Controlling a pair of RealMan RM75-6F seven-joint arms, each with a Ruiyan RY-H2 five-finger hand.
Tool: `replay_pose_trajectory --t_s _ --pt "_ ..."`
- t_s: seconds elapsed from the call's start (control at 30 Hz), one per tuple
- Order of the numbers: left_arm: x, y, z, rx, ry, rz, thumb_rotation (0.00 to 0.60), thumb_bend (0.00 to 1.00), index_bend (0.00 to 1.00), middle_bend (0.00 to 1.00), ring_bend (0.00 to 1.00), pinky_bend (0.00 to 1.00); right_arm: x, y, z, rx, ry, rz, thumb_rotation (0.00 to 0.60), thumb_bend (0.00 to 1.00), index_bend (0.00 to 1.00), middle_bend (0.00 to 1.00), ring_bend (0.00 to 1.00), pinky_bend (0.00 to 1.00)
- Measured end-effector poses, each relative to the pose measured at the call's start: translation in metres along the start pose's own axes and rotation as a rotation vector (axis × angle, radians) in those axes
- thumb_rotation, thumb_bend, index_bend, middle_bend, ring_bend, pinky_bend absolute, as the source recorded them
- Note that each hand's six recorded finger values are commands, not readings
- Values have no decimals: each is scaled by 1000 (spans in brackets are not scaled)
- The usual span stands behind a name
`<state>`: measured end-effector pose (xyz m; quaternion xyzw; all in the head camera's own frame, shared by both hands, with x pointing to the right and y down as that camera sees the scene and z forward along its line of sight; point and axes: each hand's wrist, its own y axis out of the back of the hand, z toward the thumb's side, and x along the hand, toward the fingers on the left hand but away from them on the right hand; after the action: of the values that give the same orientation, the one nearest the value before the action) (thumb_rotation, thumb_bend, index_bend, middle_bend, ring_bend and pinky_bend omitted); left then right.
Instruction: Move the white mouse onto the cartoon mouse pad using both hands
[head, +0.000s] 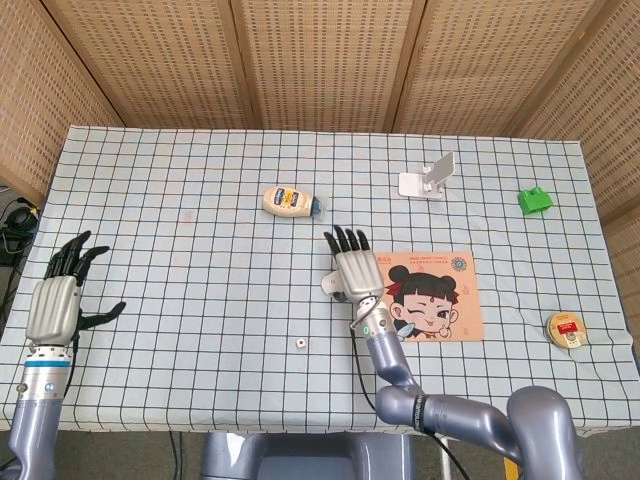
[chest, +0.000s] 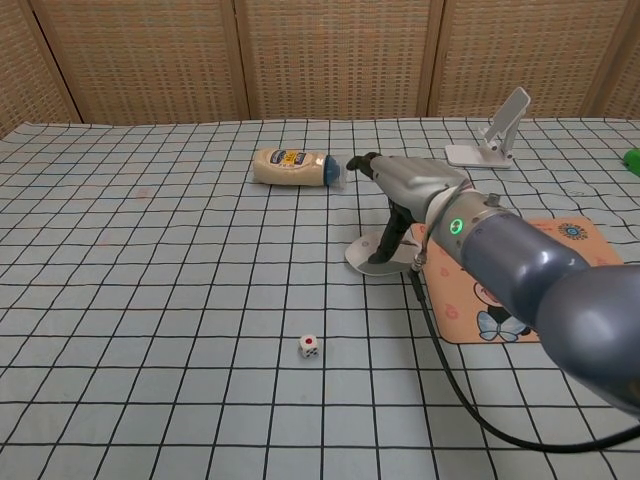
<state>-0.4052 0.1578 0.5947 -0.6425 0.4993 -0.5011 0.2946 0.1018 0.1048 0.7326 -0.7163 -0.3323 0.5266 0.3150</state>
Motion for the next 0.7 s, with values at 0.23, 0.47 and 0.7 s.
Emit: replay_pose_trajectory --t_s 0.23,0.47,0.7 --pt "0 0 1 -4 -2 -1 600 169 180 0 0 79 0 -5 -3 1 -6 12 600 155 0 0 0 0" --pt "0 0 0 -8 1 -6 600 169 180 0 0 79 -4 -14 -5 -7 -17 34 600 154 0 0 0 0" --pt "1 -1 -1 -11 3 -12 600 169 181 0 0 80 -7 -18 -2 -1 -8 43 600 189 35 0 0 0"
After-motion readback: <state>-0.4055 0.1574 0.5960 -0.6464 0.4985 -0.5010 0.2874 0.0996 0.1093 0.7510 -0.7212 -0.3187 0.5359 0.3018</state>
